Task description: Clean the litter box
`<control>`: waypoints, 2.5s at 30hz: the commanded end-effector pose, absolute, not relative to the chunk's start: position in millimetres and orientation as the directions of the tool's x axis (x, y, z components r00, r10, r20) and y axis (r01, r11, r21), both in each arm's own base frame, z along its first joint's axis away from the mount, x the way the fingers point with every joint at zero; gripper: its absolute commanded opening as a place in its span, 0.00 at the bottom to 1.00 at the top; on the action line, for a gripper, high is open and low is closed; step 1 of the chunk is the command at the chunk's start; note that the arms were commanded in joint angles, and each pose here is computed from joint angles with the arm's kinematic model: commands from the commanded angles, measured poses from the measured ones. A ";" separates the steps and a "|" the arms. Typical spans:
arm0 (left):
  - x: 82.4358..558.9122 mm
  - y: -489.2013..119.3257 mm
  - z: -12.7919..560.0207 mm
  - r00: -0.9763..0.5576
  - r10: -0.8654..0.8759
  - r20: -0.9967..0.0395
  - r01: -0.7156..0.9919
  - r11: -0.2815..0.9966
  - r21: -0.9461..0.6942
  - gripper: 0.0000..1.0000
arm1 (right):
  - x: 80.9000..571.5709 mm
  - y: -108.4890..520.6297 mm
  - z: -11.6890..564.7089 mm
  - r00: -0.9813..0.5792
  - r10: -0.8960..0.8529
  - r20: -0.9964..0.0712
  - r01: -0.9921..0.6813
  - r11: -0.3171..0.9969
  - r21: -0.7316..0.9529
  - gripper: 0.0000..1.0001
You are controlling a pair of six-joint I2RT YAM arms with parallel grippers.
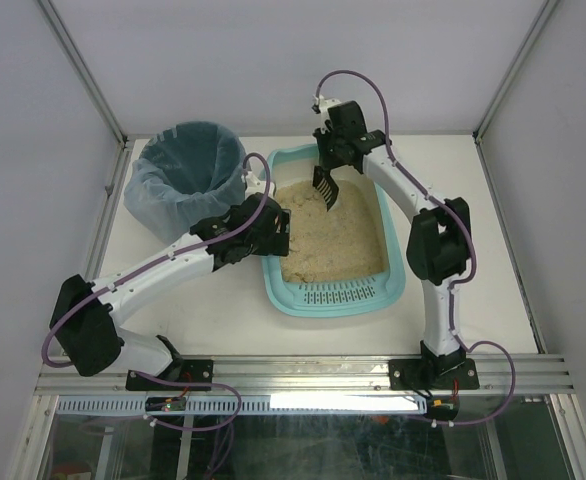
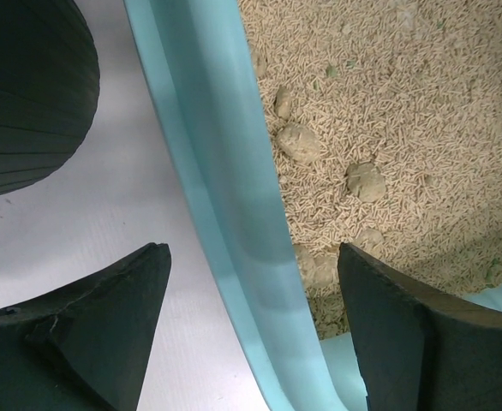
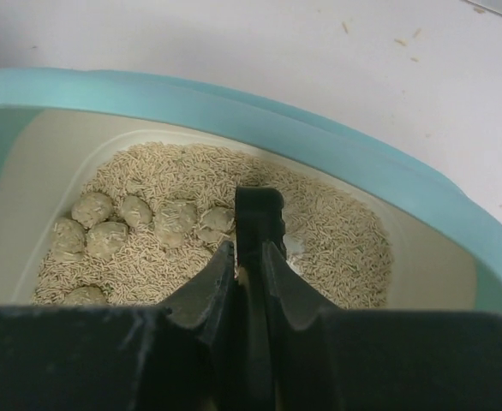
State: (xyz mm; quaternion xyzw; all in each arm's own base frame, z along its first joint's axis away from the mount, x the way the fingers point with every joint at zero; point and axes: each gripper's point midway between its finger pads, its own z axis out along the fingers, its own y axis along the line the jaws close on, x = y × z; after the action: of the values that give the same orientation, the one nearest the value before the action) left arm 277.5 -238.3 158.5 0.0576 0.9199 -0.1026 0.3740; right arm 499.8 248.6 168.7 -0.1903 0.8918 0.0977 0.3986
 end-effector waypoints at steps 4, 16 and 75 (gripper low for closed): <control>282.7 -245.0 161.0 -0.686 0.002 -0.728 0.187 0.967 -0.173 0.79 | 479.0 284.7 159.0 -0.646 -0.300 -0.702 -0.557 0.814 0.165 0.00; 283.0 -243.7 152.1 -0.689 0.022 -0.725 0.193 0.969 -0.154 0.74 | 450.7 292.5 138.7 -0.682 -0.348 -0.644 -0.617 0.746 0.251 0.00; 283.5 -246.0 126.5 -0.701 0.081 -0.709 0.210 0.973 -0.096 0.51 | 320.3 291.9 124.2 -0.869 0.075 -0.489 -0.291 0.722 0.628 0.00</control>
State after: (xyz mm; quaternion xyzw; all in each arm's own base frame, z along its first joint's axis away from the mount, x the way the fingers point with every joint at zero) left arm 282.6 -245.1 120.9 0.0760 0.9233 -0.0875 0.3663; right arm 363.1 285.6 124.8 -0.0785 0.8802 0.3552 0.3050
